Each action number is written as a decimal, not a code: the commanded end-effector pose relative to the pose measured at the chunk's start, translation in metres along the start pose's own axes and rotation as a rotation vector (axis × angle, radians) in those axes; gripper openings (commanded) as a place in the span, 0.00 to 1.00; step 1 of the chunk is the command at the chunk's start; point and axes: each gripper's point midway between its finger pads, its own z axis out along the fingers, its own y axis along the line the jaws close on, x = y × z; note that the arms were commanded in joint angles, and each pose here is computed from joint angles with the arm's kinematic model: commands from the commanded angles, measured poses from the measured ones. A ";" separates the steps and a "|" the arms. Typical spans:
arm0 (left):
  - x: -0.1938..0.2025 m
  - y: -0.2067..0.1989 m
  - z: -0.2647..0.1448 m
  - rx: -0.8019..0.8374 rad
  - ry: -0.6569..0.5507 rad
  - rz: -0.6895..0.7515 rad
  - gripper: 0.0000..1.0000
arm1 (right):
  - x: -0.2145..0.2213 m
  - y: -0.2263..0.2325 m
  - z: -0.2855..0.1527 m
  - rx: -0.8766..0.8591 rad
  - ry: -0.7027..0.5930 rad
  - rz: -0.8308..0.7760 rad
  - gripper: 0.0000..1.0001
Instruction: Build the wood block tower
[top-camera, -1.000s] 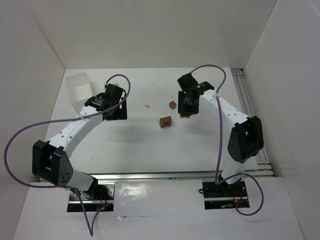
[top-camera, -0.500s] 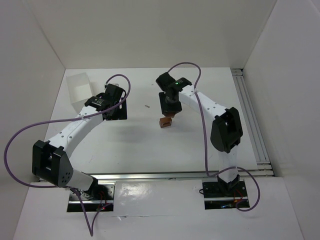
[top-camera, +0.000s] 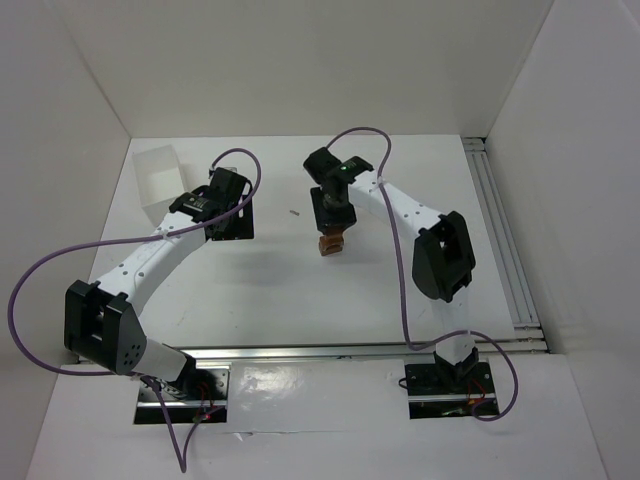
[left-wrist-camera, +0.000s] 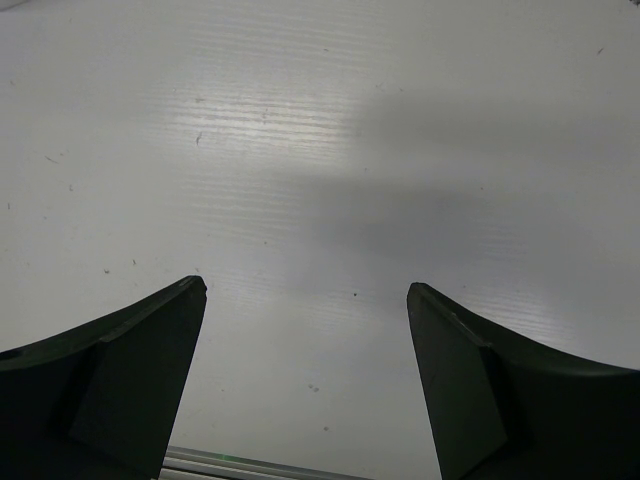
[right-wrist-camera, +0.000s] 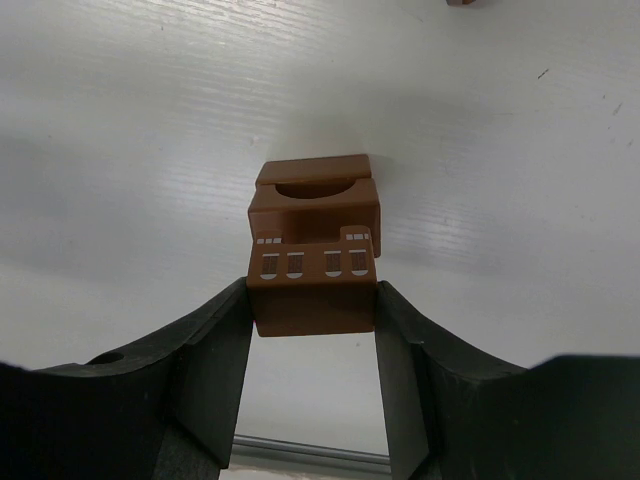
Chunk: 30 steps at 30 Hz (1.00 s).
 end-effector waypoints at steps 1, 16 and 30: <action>-0.011 0.001 -0.010 -0.001 -0.039 0.002 0.94 | -0.008 0.010 -0.005 -0.017 -0.020 -0.019 0.49; -0.010 0.004 -0.010 -0.013 -0.035 0.005 0.94 | -0.006 0.009 0.003 0.000 -0.006 -0.022 0.51; -0.008 0.005 -0.011 -0.013 -0.035 -0.004 0.94 | -0.004 0.006 0.005 0.012 -0.002 -0.023 0.51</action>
